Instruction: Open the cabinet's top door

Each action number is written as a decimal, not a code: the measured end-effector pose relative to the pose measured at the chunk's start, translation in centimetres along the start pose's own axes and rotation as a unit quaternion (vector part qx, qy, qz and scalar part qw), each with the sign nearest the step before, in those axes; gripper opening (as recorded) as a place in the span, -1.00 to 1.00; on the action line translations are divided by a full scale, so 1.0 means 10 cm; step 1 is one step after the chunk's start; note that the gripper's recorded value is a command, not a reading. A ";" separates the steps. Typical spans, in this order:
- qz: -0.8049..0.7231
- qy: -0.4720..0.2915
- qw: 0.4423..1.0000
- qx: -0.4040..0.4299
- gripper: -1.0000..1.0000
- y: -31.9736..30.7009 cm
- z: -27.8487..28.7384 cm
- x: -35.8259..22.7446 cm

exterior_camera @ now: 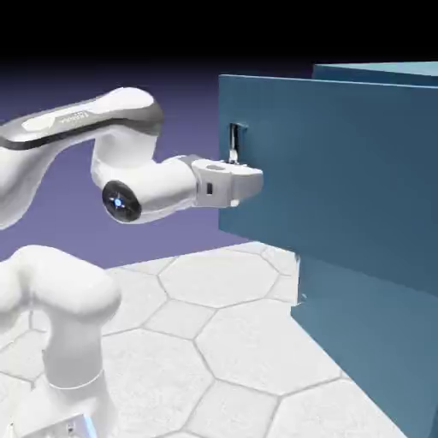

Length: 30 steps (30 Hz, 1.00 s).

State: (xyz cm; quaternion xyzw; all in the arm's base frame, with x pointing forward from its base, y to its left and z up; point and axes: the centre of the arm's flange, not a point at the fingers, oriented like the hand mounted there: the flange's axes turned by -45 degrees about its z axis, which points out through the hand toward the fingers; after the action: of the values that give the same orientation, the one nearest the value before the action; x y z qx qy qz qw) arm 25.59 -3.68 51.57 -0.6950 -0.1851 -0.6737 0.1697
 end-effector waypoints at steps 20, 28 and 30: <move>0.009 0.018 0.999 0.045 -1.00 0.17 -0.38 -0.01; 0.005 0.018 0.995 0.094 -1.00 0.36 -0.77 -0.03; 0.005 0.018 0.994 0.108 -1.00 0.43 -0.89 -0.03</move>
State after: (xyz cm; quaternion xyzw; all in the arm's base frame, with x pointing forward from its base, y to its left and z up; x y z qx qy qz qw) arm 19.90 -11.78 51.64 -0.6611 -0.2505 -0.6613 0.2506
